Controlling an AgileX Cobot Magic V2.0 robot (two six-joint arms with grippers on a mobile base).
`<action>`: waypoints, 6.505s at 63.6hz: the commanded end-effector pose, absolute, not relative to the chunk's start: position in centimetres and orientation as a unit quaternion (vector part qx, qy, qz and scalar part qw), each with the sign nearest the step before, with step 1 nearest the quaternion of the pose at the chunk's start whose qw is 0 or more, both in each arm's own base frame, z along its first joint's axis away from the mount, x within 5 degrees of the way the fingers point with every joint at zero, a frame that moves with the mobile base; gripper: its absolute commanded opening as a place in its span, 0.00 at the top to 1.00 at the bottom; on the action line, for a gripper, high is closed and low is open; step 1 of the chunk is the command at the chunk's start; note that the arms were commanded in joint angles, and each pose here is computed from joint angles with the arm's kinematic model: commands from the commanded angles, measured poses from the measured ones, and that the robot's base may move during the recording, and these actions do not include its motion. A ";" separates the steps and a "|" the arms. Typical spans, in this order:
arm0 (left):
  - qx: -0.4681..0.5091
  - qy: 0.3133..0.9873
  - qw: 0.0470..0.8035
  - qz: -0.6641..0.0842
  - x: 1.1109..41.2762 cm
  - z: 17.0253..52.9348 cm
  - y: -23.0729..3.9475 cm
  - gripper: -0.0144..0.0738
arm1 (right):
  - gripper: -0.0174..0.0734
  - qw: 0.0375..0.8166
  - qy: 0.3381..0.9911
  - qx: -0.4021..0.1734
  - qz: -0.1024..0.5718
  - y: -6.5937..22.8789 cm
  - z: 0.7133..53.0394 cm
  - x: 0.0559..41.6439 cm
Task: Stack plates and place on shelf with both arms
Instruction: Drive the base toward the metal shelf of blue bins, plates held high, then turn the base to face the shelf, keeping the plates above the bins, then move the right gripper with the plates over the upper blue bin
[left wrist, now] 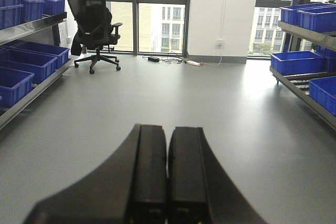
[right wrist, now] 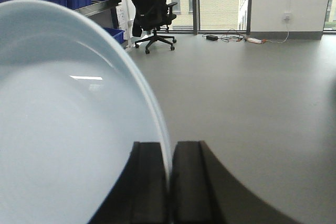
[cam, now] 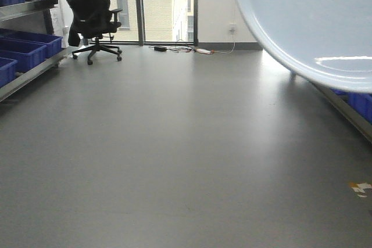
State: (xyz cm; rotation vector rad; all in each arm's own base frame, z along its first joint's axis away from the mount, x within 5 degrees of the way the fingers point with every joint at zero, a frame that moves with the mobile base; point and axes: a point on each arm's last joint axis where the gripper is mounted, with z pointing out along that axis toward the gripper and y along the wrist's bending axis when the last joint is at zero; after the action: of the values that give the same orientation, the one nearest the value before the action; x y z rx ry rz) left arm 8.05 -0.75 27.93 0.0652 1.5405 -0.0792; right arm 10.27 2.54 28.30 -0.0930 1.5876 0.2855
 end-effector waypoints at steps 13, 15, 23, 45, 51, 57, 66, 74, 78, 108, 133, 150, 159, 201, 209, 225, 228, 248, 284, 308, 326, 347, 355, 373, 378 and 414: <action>0.016 0.655 0.755 -0.036 7.9 29.8 -0.6 0.75 | 0.75 0.739 0.660 -0.033 0.128 2.3 30.4 10.2; 0.016 0.655 0.755 -0.036 7.9 29.8 -0.6 0.75 | 0.75 0.739 0.660 -0.033 0.128 2.3 30.4 10.2; 0.016 0.655 0.755 -0.036 7.9 29.8 -0.6 0.75 | 0.75 0.739 0.660 -0.033 0.128 2.3 30.4 10.2; 0.016 0.655 0.755 -0.036 7.9 29.8 -0.6 0.75 | 0.75 0.739 0.660 -0.033 0.128 2.3 30.4 10.2; 0.016 0.655 0.755 -0.036 7.9 29.8 -0.6 0.75 | 0.75 0.739 0.660 -0.033 0.128 2.3 30.4 10.2; 0.016 0.655 0.755 -0.036 7.9 29.8 -0.6 0.75 | 0.75 0.739 0.660 -0.033 0.128 2.3 30.4 10.2; 0.016 0.655 0.755 -0.036 7.9 29.8 -0.6 0.75 | 0.75 0.739 0.660 -0.033 0.128 2.3 30.4 10.2; 0.016 0.655 0.755 -0.036 7.9 29.8 -0.6 0.75 | 0.75 0.739 0.660 -0.033 0.128 2.3 30.4 10.2; 0.016 0.655 0.755 -0.036 7.9 29.8 -0.6 0.75 | 0.75 0.739 0.660 -0.033 0.128 2.3 30.4 10.2; 0.016 0.655 0.755 -0.036 7.9 29.8 -0.6 0.75 | 0.75 0.739 0.660 -0.033 0.128 2.3 30.4 10.2; 0.016 0.655 0.755 -0.036 7.9 29.8 -0.6 0.75 | 0.75 0.739 0.660 -0.033 0.128 2.3 30.4 10.2; 0.016 0.655 0.755 -0.036 7.9 29.8 -0.6 0.75 | 0.75 0.739 0.660 -0.033 0.128 2.3 30.4 10.2; 0.016 0.655 0.755 -0.036 7.9 29.8 -0.6 0.75 | 0.75 0.739 0.660 -0.033 0.128 2.3 30.4 10.2; 0.016 0.655 0.755 -0.036 7.9 29.8 -0.6 0.75 | 0.75 0.739 0.660 -0.033 0.128 2.3 30.4 10.2; 0.016 0.655 0.755 -0.036 7.9 29.8 -0.6 0.75 | 0.75 0.739 0.660 -0.033 0.128 2.3 30.4 10.2; 0.016 0.655 0.755 -0.036 7.9 29.8 -0.6 0.75 | 0.75 0.739 0.660 -0.033 0.128 2.3 30.4 10.2; 0.016 0.655 0.755 -0.036 7.9 29.8 -0.6 0.75 | 0.75 0.739 0.660 -0.033 0.128 2.3 30.4 10.2; 0.016 0.655 0.755 -0.036 7.9 29.8 -0.6 0.75 | 0.75 0.739 0.660 -0.033 0.128 2.3 30.4 10.2; 0.016 0.655 0.755 -0.036 7.9 29.8 -0.6 0.75 | 0.75 0.739 0.661 -0.033 0.128 2.3 30.4 10.2; 0.016 0.655 0.755 -0.036 7.9 29.8 -0.6 0.75 | 0.75 0.739 0.661 -0.033 0.128 2.3 30.4 10.2; 0.016 0.655 0.755 -0.036 7.9 29.8 -0.6 0.75 | 0.75 0.739 0.661 -0.033 0.128 2.3 30.4 10.2; 0.016 0.655 0.755 -0.036 7.9 29.8 -0.6 0.75 | 0.75 0.739 0.661 -0.033 0.128 2.3 30.4 10.2; 0.016 0.655 0.755 -0.036 7.9 29.8 -0.6 0.75 | 0.75 0.739 0.661 -0.033 0.128 2.3 30.4 10.2; 0.016 0.655 0.755 -0.036 7.9 29.8 -0.6 0.75 | 0.75 0.739 0.661 -0.033 0.128 2.3 30.4 10.2; 0.016 0.655 0.755 -0.036 7.9 29.8 -0.6 0.75 | 0.75 0.739 0.661 -0.033 0.128 2.3 30.4 10.2; 0.016 0.655 0.755 -0.036 7.9 29.8 -0.6 0.75 | 0.75 0.739 0.661 -0.033 0.128 2.3 30.4 10.2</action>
State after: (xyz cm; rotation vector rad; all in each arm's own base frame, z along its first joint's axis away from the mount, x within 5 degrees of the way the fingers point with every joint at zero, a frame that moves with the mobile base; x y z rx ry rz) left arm 8.05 -0.75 27.95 0.0648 1.5390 -0.0790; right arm 10.27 2.54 28.30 -0.0930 1.5876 0.2855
